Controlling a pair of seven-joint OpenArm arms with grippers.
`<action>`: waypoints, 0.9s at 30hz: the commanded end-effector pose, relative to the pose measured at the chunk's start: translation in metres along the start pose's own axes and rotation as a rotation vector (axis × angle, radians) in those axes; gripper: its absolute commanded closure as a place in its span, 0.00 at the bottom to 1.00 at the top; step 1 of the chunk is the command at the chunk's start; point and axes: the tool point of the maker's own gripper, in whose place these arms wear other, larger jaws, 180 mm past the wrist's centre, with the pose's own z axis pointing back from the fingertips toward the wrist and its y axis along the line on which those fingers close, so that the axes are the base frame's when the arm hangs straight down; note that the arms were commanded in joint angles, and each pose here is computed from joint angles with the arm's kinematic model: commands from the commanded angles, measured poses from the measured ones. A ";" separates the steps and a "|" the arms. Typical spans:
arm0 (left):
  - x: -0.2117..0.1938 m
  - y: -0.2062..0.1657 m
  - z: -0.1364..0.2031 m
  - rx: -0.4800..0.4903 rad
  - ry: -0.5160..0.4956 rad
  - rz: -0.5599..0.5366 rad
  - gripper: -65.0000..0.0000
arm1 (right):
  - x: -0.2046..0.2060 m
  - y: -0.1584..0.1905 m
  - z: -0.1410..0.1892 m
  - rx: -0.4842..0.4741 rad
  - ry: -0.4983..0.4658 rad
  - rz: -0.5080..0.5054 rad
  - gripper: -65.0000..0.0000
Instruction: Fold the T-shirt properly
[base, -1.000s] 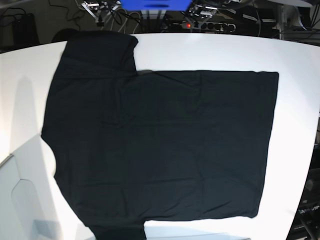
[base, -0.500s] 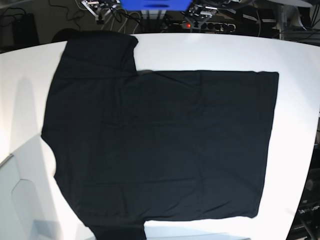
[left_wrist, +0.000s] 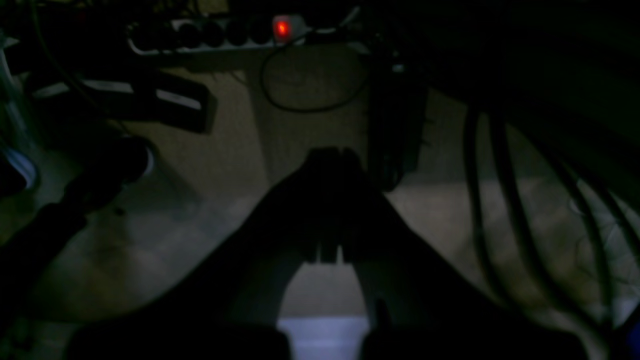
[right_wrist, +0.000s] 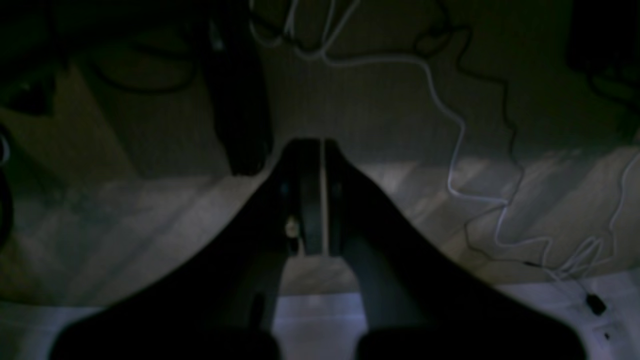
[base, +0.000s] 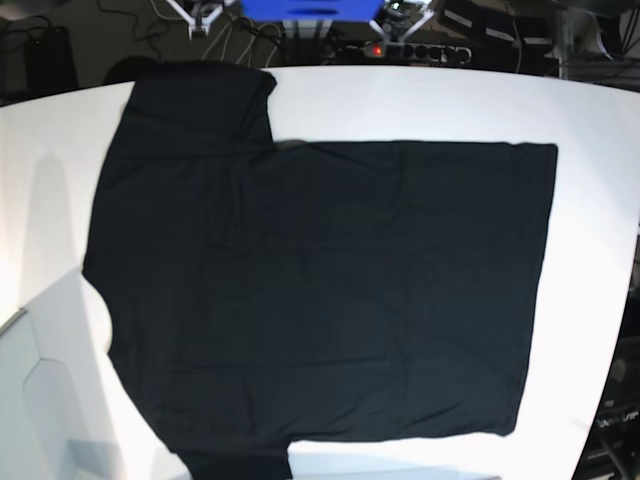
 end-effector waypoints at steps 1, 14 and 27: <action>-0.003 0.009 0.005 0.016 -0.010 -0.004 1.00 | -0.007 0.000 0.006 0.010 -0.009 0.002 1.00; 0.004 0.037 0.112 0.021 -0.243 -0.121 1.00 | -0.012 -0.007 0.102 0.006 -0.197 0.021 1.00; 0.029 0.018 0.214 -0.053 -0.396 -0.200 1.00 | 0.011 -0.023 0.204 0.007 -0.338 0.103 1.00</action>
